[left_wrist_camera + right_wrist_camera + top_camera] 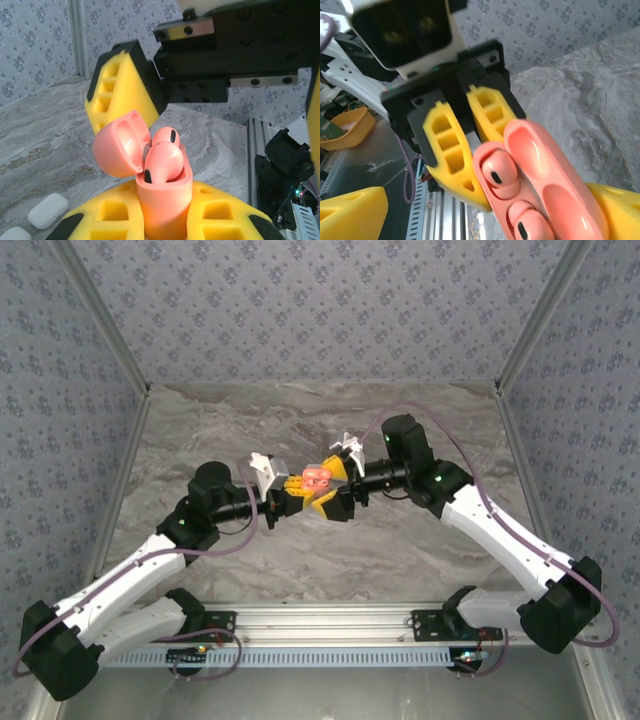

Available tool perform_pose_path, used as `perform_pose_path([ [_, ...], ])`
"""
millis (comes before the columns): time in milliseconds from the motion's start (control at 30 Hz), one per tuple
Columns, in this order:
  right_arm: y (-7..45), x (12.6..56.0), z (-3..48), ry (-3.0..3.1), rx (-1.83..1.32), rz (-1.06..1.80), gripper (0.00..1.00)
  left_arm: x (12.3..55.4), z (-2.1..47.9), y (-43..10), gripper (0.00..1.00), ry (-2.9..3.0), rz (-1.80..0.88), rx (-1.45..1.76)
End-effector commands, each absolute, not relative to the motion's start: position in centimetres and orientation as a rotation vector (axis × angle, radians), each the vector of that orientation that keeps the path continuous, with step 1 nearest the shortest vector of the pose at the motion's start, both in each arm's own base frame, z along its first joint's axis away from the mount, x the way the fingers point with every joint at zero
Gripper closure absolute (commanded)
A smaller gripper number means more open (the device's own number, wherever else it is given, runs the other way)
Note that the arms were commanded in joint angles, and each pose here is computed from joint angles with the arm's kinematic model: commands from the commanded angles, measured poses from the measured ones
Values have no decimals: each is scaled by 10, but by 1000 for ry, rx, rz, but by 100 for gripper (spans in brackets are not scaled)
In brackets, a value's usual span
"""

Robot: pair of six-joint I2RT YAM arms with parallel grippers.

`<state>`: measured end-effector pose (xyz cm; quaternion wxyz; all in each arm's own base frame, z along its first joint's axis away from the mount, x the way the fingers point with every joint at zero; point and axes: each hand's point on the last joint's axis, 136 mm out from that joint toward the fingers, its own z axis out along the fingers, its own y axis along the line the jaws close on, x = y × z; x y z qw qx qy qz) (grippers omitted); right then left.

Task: Insert the wireless bluetooth earbuds into the charging case

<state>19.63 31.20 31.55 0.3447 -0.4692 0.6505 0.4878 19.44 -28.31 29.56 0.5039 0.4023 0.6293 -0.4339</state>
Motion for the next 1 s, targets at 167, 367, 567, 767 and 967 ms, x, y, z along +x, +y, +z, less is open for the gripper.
perform_pose_path([
  [167, 300, 171, 344, 1600, -1246, 1278, 0, 198, 311, -283, 100, 1474, -1025, 954],
  [367, 295, 181, 335, 1663, -1213, 1185, 0, 199, 311, -283, 100, 1475, -1015, 951],
  [567, 269, 225, 340, 1768, -977, 908, 0, 216, 290, -281, 100, 1605, -981, 878],
  [767, 204, 276, 331, 1898, -587, 703, 0, 258, 227, -274, 100, 1911, -947, 644],
  [967, 162, 297, 305, 1994, -351, 667, 0, 286, 157, -276, 100, 2199, -959, 480],
])
